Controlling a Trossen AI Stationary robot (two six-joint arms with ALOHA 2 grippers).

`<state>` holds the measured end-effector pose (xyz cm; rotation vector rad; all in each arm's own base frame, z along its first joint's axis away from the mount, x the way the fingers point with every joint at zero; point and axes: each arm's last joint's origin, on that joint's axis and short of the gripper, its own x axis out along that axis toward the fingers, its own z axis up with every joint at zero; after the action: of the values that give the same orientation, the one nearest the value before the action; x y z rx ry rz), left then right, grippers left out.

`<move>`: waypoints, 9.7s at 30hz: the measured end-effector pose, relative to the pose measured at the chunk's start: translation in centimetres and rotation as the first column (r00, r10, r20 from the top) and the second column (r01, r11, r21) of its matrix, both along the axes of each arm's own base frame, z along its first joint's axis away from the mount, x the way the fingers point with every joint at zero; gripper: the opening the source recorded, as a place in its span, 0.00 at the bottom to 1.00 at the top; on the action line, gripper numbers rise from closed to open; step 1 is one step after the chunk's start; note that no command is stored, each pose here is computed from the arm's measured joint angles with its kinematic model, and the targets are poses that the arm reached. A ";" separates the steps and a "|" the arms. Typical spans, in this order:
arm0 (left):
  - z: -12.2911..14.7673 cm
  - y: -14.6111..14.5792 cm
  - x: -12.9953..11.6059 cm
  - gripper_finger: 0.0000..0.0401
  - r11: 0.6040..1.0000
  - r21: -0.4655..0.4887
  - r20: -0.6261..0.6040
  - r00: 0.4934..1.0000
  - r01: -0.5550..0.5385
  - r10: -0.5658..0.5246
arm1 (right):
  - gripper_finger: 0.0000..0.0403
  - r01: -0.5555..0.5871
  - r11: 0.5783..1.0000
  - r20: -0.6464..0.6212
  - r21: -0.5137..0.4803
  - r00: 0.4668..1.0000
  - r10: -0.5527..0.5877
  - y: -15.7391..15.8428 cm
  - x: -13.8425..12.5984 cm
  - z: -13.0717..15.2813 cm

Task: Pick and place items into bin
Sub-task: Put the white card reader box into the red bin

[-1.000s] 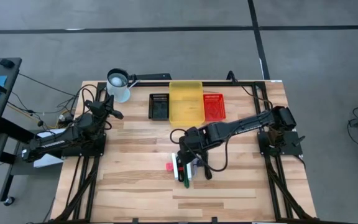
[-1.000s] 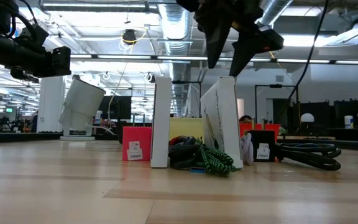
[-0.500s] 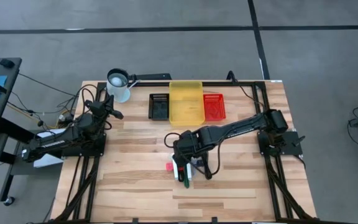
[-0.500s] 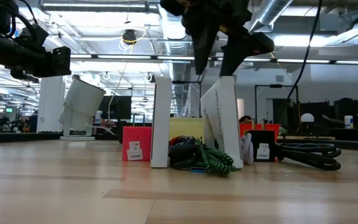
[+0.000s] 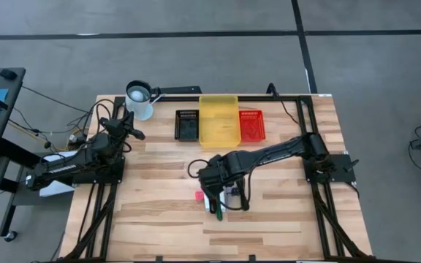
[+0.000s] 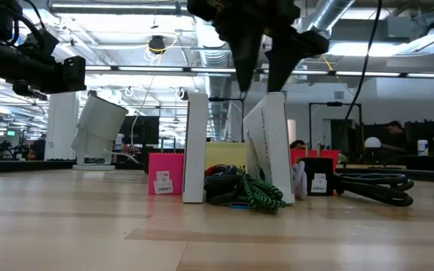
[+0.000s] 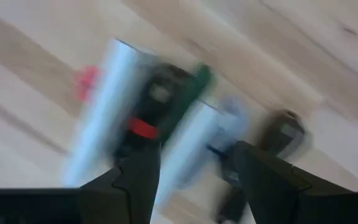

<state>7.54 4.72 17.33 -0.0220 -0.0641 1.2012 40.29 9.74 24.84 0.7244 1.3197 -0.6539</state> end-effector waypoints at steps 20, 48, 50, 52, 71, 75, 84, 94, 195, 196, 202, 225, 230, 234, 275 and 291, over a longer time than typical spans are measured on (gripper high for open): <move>0.0 0.0 0.0 0.00 1.000 0.000 0.000 1.000 0.003 -0.003 | 0.50 -0.008 1.000 0.004 0.001 1.000 0.008 0.3 0.4 -0.5; 0.0 0.0 0.0 0.00 1.000 0.000 -0.001 1.000 0.003 -0.003 | 0.50 -0.030 0.999 -0.009 0.013 1.000 0.030 0.9 1.0 -2.0; 0.0 0.0 0.0 0.00 1.000 0.000 0.000 1.000 0.003 -0.003 | 0.50 -0.030 0.999 -0.015 0.015 0.999 0.030 1.0 1.2 -2.5; 0.0 0.0 0.0 0.00 1.000 0.000 0.000 1.000 0.003 -0.003 | 0.50 -0.033 0.999 -0.030 0.014 0.999 0.033 1.0 1.1 -2.7; 0.0 0.0 0.0 0.00 1.000 0.000 0.000 1.000 0.003 -0.003 | 0.50 -0.033 0.999 -0.058 0.012 0.998 0.033 1.0 1.1 -3.1; 0.0 0.0 0.0 0.00 1.000 0.000 0.000 1.000 0.003 -0.003 | 0.50 -0.032 0.999 -0.062 0.011 0.998 0.032 1.0 1.1 -3.1; 0.0 0.0 0.0 0.00 1.000 0.000 0.000 1.000 0.003 -0.003 | 0.50 -0.032 0.999 -0.060 0.011 0.998 0.032 1.0 1.1 -3.1; 0.0 0.0 0.0 0.00 1.000 0.000 0.000 1.000 0.003 -0.003 | 0.49 -0.038 0.999 -0.054 0.011 0.998 0.038 1.0 1.1 -3.1; 0.0 0.0 0.0 0.00 1.000 0.000 0.000 1.000 0.003 -0.003 | 0.17 0.039 0.996 0.017 -0.081 0.999 -0.038 0.0 -1.2 1.7; 0.0 0.0 0.0 0.00 1.000 0.000 0.000 1.000 0.003 -0.003 | 0.17 0.042 0.996 0.020 -0.082 0.999 -0.040 -0.2 -1.3 1.9; 0.0 0.0 0.0 0.00 1.000 0.000 -0.001 1.000 0.003 -0.003 | 0.17 0.055 0.991 -0.003 -0.125 0.998 -0.056 -1.1 -2.3 3.1; 0.0 0.0 0.0 0.00 1.000 0.000 0.001 1.000 0.002 -0.002 | 0.17 0.105 0.967 0.020 -0.230 0.994 -0.103 -10.1 -6.8 9.6; 0.0 0.0 0.0 0.00 1.000 0.001 0.001 1.000 0.002 -0.002 | 0.17 0.149 0.960 0.024 -0.236 0.989 -0.148 -14.0 -7.8 10.5; 0.0 0.0 0.0 0.00 1.000 0.001 0.002 1.000 0.002 -0.002 | 0.17 0.168 0.964 -0.006 -0.206 0.985 -0.173 -17.6 -8.6 10.5; 0.0 0.0 0.0 0.00 1.000 0.000 0.001 1.000 0.002 -0.002 | 0.17 0.233 0.963 0.100 -0.132 0.970 -0.221 -29.5 -12.4 10.5; 0.0 0.0 0.0 0.00 1.000 0.001 0.002 1.000 0.003 -0.003 | 0.17 0.200 0.965 0.078 -0.170 0.979 -0.189 -27.0 -11.0 10.4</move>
<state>7.53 4.71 17.35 -0.0225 -0.0659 1.1985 29.33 -17.27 35.27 0.7279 1.1261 -0.8887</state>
